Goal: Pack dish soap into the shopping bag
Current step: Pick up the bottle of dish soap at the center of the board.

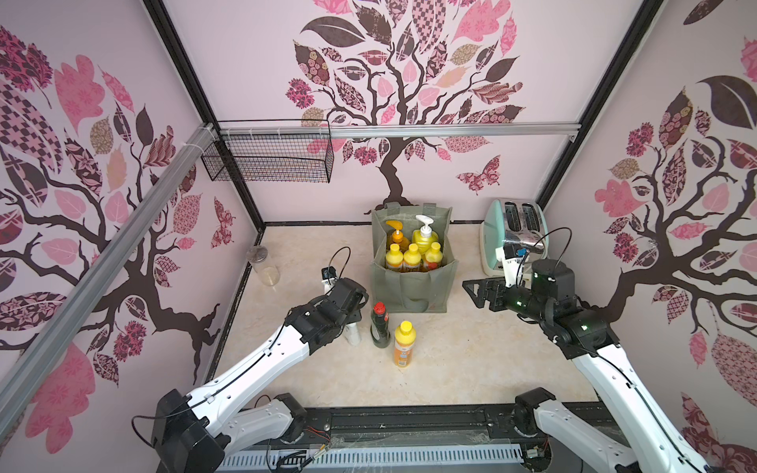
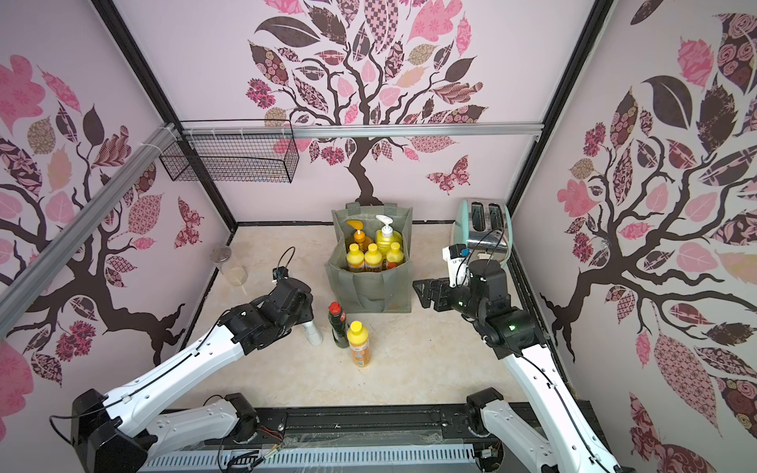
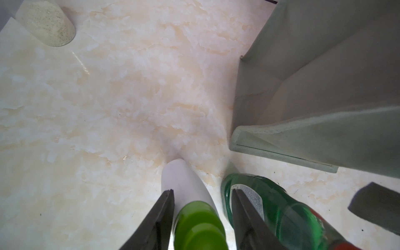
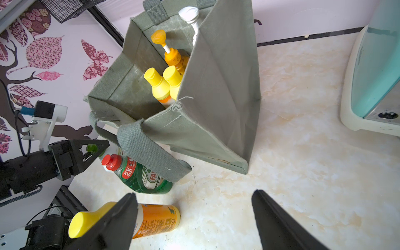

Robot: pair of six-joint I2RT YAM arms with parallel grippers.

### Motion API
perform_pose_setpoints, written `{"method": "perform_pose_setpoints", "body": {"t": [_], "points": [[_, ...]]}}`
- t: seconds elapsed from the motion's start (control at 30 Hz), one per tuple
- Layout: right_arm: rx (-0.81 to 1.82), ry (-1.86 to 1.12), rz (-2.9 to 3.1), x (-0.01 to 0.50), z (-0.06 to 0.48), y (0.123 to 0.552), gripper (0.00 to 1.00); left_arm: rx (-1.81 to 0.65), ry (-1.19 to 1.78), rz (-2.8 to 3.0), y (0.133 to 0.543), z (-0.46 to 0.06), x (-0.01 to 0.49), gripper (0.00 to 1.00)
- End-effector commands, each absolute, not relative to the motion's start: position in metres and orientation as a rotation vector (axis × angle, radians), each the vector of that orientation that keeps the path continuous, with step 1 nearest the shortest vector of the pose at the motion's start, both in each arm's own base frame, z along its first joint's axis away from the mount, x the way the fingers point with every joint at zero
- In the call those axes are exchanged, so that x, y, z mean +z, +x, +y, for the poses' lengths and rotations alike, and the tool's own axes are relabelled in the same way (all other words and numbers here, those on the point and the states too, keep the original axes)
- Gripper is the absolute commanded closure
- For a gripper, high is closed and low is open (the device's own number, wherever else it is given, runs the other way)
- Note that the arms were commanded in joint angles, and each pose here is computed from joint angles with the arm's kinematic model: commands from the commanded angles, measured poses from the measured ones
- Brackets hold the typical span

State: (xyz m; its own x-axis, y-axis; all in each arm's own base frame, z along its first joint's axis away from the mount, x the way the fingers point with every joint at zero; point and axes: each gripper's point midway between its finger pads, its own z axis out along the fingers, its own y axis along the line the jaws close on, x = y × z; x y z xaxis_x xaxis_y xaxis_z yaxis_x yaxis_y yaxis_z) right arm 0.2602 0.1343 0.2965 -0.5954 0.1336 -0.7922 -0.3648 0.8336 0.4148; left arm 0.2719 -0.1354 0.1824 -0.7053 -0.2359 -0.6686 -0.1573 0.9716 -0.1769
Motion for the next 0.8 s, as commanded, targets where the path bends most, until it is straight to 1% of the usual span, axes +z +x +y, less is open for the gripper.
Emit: {"method": "perform_pose_setpoints", "body": {"t": [0.0,0.27,0.4,0.57,0.77], "points": [[0.685,-0.177,2.105,0.297,0.133,0.258,0.12,-0.1,-0.293,2.357,0.275,-0.133,0.174,0.6],[0.678,-0.182,2.109,0.297,0.133,0.257,0.12,-0.064,-0.251,2.381,0.275,-0.135,0.167,0.81],[0.678,-0.183,2.105,0.299,0.132,0.256,0.12,-0.057,-0.136,2.378,0.272,-0.142,0.179,1.0],[0.682,-0.189,2.105,0.301,0.133,0.255,0.12,-0.062,0.071,2.348,0.268,-0.15,0.205,1.0],[0.692,-0.201,2.1,0.305,0.135,0.254,0.12,-0.248,0.325,2.252,0.25,-0.168,0.252,1.0]]}}
